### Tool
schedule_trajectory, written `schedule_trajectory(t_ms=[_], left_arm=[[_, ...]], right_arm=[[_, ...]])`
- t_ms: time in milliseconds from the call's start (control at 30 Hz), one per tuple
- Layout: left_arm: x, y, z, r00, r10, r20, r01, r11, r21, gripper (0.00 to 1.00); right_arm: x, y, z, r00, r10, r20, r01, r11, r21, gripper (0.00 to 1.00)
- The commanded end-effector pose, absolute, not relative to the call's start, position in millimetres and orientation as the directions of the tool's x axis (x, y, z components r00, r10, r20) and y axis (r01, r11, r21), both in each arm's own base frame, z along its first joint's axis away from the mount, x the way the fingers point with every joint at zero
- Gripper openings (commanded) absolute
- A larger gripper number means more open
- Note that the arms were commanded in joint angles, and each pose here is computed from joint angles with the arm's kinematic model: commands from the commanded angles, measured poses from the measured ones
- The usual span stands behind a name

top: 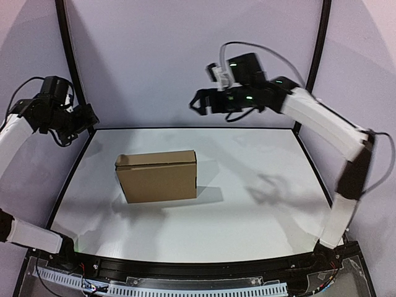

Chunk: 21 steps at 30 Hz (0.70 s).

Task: Fold the paper box

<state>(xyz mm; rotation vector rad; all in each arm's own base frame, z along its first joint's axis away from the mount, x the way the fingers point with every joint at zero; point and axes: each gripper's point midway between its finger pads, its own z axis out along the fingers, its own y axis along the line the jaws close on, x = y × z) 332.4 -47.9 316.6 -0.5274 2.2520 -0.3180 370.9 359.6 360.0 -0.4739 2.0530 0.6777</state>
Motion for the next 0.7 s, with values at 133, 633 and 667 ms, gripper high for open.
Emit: schedule_trajectory(t_ms=[133,633,667], left_arm=[[340,-56,301,-0.625,-0.462,-0.629,-0.243,0.881,-0.405,0.99],[307,-44,269,-0.643,-0.483,-0.595,-0.308,0.874,-0.376,0.99],[305,-44,267,-0.647,-0.484,-0.590,-0.311,0.873,-0.375,0.99]], right_arm=[[351,450,258,-0.238,-0.678,-0.696,-0.875,0.460,-0.149,0.98],[237,461,143,-0.209,-0.874,-0.438,-0.935,0.310,-0.173,0.98],[223,460,139,-0.217,-0.877,-0.429,-0.938,0.309,-0.157,0.98]])
